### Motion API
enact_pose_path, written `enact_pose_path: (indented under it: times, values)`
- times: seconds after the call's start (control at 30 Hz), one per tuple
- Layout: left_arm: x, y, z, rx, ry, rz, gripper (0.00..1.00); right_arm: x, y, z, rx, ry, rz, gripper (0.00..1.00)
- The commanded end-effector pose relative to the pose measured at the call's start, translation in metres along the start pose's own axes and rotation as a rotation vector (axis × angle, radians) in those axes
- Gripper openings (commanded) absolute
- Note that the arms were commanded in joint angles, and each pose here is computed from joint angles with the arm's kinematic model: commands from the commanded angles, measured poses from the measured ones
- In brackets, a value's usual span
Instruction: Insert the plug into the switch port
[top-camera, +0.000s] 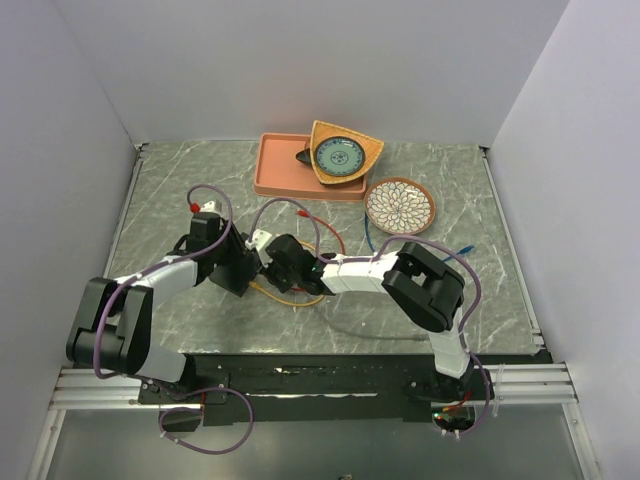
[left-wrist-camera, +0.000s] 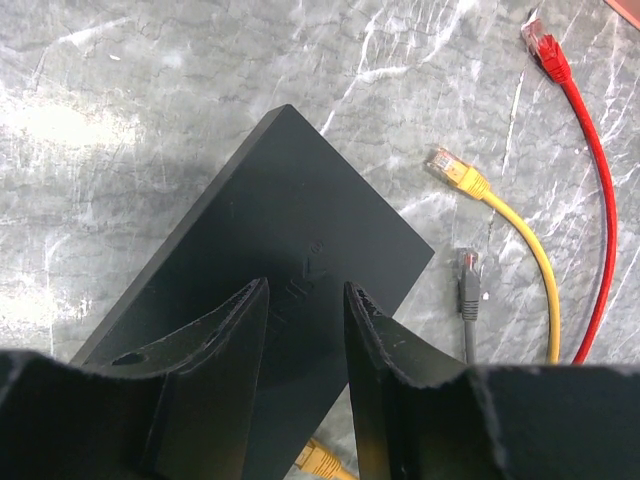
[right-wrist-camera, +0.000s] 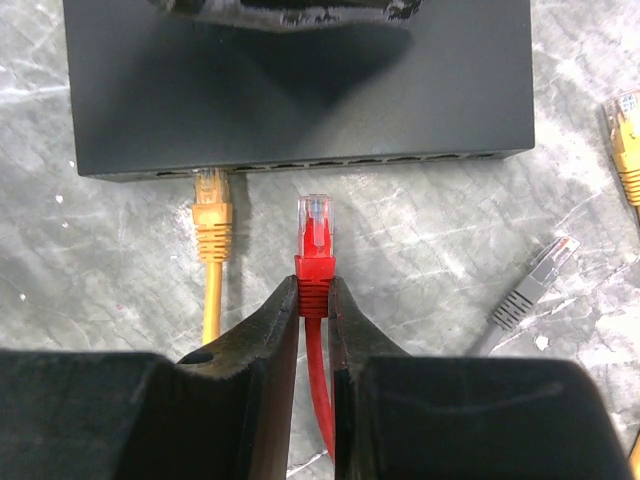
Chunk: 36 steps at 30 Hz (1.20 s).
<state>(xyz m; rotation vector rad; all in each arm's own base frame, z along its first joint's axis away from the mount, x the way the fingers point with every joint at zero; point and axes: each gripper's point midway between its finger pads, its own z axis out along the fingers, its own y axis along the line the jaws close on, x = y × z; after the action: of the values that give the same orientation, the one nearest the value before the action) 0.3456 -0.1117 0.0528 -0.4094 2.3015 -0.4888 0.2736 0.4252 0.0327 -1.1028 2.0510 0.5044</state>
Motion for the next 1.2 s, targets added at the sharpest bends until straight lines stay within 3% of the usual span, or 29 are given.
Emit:
enact_pose_path:
  times: [0.0,0.6,1.17]
  values:
    - [0.019,0.015,0.003,-0.065,0.07,-0.003,0.43,-0.019,0.001,0.001,-0.015,-0.036,-0.023,0.0]
    - [0.019,0.008,0.006,-0.028,0.084,-0.01,0.44,-0.021,0.01,0.019,-0.064,-0.015,-0.046,0.0]
    - [0.018,0.008,0.003,-0.029,0.08,-0.004,0.44,-0.021,-0.012,0.021,0.023,0.002,0.026,0.0]
